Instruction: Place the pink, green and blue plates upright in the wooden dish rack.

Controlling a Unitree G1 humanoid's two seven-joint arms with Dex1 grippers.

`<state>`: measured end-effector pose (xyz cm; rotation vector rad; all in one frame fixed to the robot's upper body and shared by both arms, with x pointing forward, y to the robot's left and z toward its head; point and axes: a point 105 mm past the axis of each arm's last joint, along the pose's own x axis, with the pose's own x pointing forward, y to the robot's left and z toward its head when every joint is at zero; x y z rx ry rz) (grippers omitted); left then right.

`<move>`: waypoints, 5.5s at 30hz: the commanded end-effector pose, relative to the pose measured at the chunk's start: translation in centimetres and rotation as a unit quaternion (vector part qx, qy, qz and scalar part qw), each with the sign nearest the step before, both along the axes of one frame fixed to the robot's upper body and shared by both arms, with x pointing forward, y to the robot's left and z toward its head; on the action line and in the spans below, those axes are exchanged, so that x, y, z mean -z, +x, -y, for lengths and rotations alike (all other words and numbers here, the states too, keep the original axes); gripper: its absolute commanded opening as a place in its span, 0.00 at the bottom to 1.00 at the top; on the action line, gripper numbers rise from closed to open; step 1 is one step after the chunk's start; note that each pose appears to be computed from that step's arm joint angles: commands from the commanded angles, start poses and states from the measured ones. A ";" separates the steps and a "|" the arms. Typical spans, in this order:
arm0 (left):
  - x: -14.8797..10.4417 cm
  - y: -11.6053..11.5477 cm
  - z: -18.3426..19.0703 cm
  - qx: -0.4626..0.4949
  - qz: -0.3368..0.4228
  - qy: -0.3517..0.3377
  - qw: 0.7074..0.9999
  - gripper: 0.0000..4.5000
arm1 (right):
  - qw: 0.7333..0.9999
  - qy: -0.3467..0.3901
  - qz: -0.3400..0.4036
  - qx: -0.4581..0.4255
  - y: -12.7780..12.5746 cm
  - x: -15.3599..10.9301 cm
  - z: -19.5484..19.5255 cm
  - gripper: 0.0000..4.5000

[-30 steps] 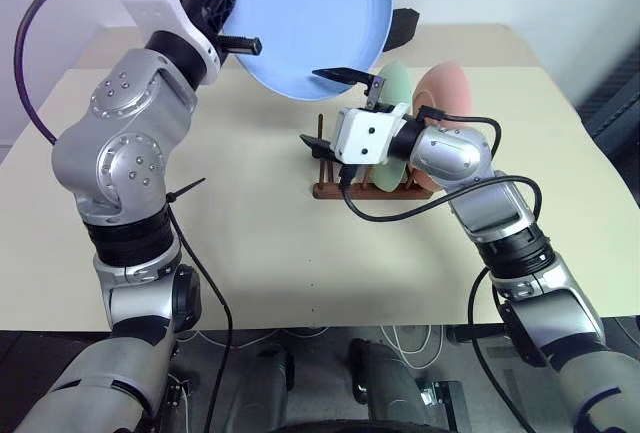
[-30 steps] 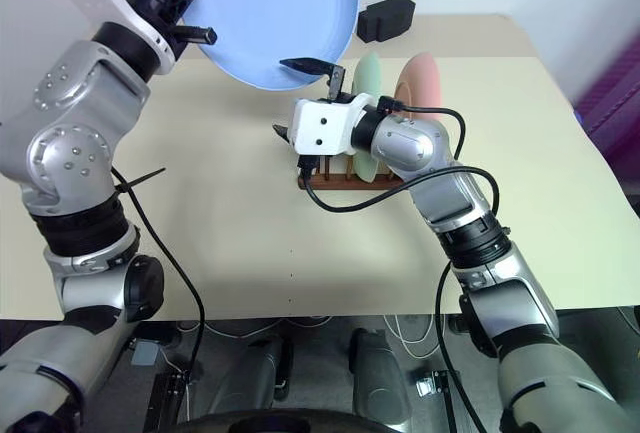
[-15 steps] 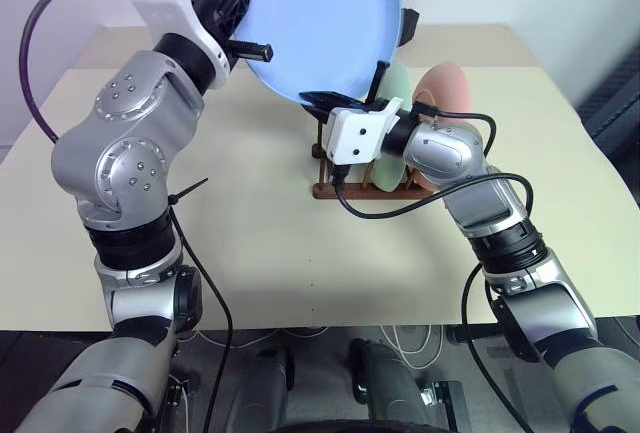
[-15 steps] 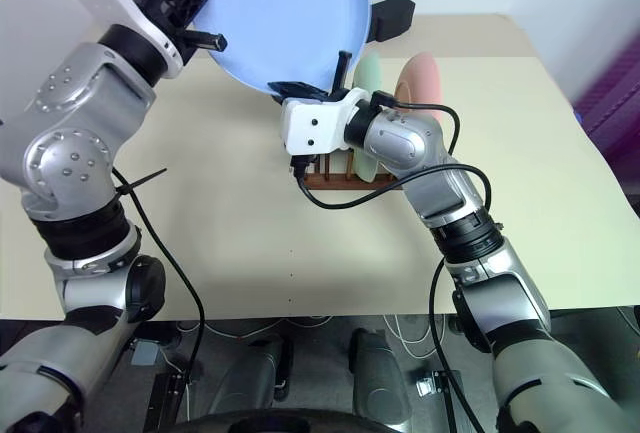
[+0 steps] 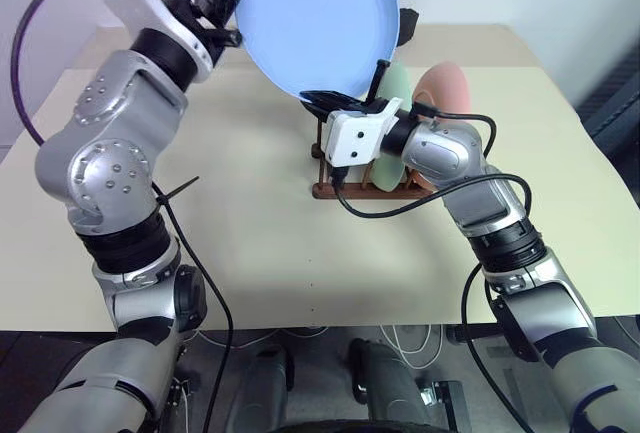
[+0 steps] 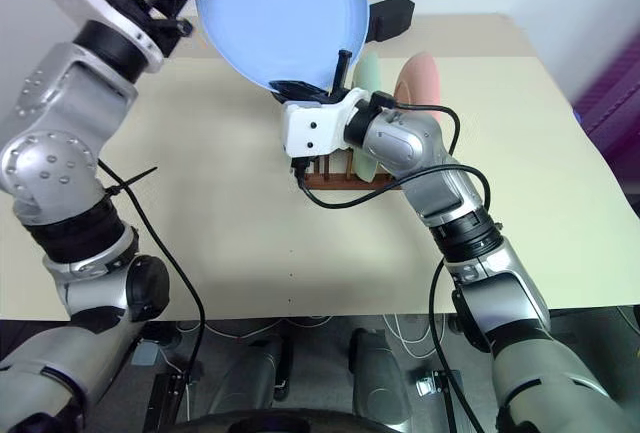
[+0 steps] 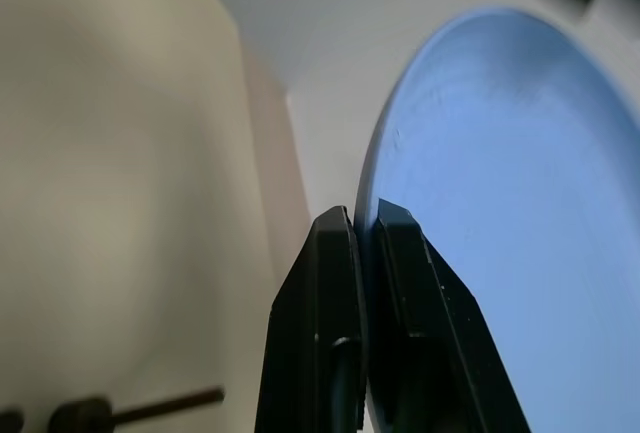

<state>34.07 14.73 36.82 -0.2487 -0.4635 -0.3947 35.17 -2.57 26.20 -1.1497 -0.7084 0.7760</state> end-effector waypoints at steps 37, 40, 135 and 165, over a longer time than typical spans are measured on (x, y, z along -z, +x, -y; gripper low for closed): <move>16.0 -5.8 -1.6 0.159 -0.098 0.292 0.938 0.99 | 0.708 0.494 -0.449 -0.233 -5.8 -6.3 2.2 0.00; 16.3 -5.8 -1.5 0.165 -0.104 0.289 0.937 0.99 | 0.696 0.496 -0.470 -0.222 -5.8 -5.6 2.1 0.00; 17.6 -6.2 2.8 0.273 -0.078 0.286 0.915 1.00 | 0.915 0.151 -0.353 0.123 -6.2 0.1 16.8 0.01; 18.1 -6.6 3.4 0.267 -0.081 0.273 0.920 1.00 | 0.936 0.127 -0.311 0.106 -4.3 1.2 14.5 0.01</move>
